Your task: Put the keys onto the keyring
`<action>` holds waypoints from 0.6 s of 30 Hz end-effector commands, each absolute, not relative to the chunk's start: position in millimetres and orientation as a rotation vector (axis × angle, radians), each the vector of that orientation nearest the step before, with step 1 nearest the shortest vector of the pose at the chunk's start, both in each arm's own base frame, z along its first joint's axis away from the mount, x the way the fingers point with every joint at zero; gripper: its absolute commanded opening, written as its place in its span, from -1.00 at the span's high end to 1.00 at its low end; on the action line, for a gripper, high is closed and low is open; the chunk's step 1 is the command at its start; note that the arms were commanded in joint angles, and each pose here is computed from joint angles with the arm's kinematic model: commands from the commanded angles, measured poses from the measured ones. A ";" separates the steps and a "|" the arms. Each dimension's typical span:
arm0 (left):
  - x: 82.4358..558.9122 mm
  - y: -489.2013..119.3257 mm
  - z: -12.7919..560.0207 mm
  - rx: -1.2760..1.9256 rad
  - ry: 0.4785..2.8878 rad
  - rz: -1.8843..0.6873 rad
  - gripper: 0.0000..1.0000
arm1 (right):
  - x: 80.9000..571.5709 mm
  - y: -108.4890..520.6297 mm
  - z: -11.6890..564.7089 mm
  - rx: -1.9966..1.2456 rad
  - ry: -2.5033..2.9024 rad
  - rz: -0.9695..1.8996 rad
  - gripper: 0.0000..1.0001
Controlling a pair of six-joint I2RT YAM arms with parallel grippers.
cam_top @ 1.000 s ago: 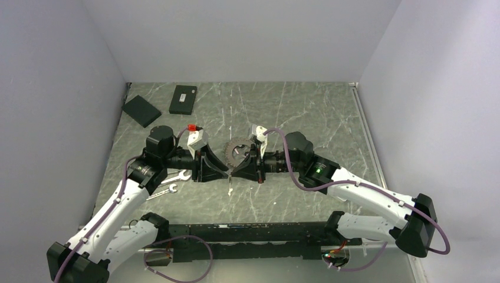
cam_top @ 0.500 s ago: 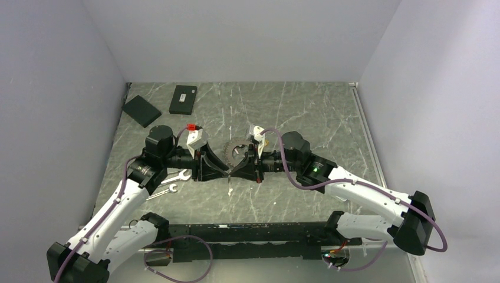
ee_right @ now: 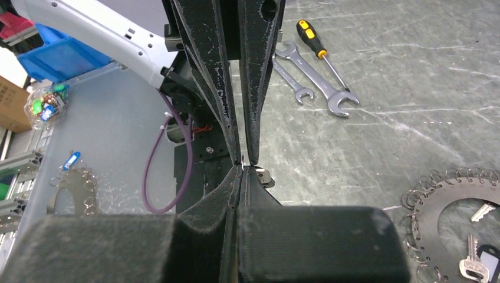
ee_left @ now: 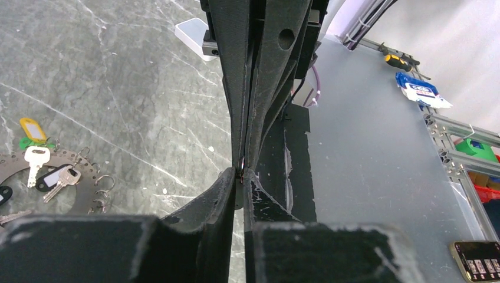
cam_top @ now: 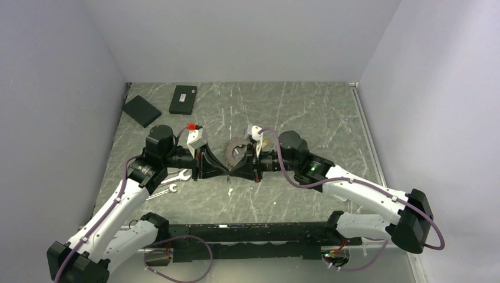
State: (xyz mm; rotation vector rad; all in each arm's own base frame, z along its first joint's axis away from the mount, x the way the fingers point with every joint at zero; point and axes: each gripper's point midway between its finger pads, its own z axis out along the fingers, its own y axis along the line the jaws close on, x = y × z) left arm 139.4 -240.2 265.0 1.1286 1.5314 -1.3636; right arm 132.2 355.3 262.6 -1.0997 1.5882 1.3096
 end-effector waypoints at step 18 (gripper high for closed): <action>140.5 -238.7 286.8 1.154 1.465 -1.299 1.00 | 122.4 351.2 312.8 -1.161 1.339 1.306 -0.11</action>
